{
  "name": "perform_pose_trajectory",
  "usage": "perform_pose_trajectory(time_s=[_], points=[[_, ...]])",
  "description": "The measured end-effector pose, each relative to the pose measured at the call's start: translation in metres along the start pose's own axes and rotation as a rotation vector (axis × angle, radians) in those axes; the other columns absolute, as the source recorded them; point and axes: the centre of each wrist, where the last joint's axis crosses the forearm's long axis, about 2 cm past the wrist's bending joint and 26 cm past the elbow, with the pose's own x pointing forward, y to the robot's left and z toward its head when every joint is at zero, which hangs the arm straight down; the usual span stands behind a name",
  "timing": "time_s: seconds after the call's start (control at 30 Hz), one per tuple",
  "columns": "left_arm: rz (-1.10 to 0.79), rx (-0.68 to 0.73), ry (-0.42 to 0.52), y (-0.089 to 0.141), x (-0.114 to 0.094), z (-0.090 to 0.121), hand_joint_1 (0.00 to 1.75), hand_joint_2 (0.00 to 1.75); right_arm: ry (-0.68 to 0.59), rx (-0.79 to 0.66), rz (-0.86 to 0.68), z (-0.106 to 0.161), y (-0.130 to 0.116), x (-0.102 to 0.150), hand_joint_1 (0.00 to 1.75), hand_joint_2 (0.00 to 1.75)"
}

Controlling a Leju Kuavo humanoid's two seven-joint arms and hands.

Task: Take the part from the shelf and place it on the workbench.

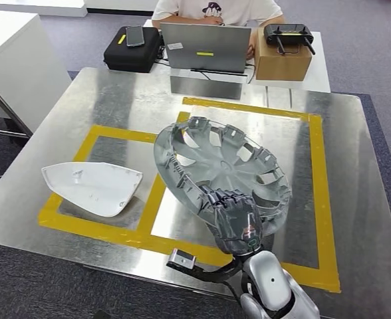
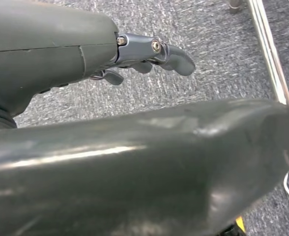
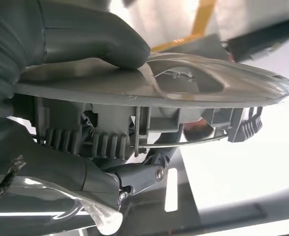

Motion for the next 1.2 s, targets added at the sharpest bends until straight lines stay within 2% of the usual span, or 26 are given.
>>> perform_pose_trajectory(time_s=[0.23, 0.47, 0.67, 1.0, 1.03, 1.13, 1.17, 1.2], points=[[0.017, 0.016, 0.017, 0.000, -0.003, 0.002, 0.00, 0.00, 0.158, 0.067, 0.110, 0.003, 0.006, -0.015, 1.75, 1.75], [0.029, 0.025, 0.024, 0.000, -0.004, 0.002, 0.00, 0.00, 0.234, 0.088, 0.138, 0.008, 0.009, -0.023, 1.75, 1.75], [0.042, 0.037, 0.031, 0.000, -0.005, 0.004, 0.00, 0.00, 0.436, 0.099, 0.213, 0.018, 0.011, -0.036, 1.75, 1.75], [0.051, 0.046, 0.035, 0.000, -0.006, 0.004, 0.00, 0.00, 0.418, 0.100, 0.258, 0.025, 0.010, -0.043, 1.75, 1.75], [0.051, 0.047, 0.035, 0.000, -0.006, 0.004, 0.00, 0.00, 0.409, 0.101, 0.257, 0.025, 0.010, -0.042, 1.31, 1.31], [0.049, 0.051, 0.042, 0.000, -0.006, 0.004, 0.00, 1.31, 0.368, 0.103, 0.251, 0.027, 0.009, -0.041, 0.00, 0.00], [0.048, 0.051, 0.046, 0.000, -0.006, 0.004, 0.00, 1.31, 0.355, 0.102, 0.249, 0.027, 0.008, -0.041, 0.00, 0.00], [0.047, 0.050, 0.049, 0.000, -0.006, 0.004, 0.00, 0.87, 0.347, 0.101, 0.247, 0.027, 0.008, -0.040, 0.00, 0.00]])
